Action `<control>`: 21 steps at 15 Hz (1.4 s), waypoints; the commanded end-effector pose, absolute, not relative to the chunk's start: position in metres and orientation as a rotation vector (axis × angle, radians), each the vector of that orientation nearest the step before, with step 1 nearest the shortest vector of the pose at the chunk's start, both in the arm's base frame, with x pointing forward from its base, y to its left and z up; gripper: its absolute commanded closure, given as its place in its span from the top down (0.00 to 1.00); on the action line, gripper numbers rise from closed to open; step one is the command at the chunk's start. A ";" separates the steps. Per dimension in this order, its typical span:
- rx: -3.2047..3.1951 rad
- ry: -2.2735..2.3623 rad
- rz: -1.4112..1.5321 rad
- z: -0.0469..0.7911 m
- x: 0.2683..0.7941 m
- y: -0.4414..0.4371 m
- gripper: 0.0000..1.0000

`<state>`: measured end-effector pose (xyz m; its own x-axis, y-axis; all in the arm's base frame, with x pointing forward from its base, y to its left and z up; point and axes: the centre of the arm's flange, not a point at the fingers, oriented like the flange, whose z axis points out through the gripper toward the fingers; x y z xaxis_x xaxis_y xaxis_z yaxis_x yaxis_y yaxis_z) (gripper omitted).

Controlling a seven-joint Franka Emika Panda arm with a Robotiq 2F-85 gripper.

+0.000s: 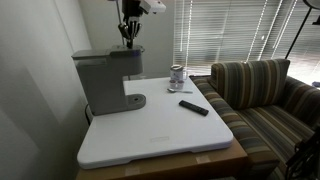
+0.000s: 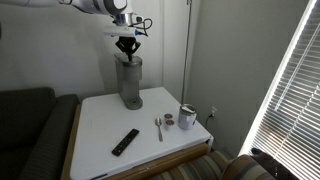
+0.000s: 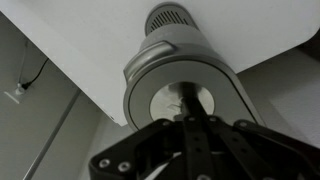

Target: Press the button atop the coffee maker

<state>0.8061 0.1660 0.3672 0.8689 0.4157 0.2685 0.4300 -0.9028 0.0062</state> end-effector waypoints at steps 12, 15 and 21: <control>-2.965 -0.713 -0.200 0.337 0.852 0.165 0.00; -2.974 -0.711 -0.138 0.338 0.849 0.163 0.00; -2.985 -0.712 -0.044 0.339 0.843 0.162 0.00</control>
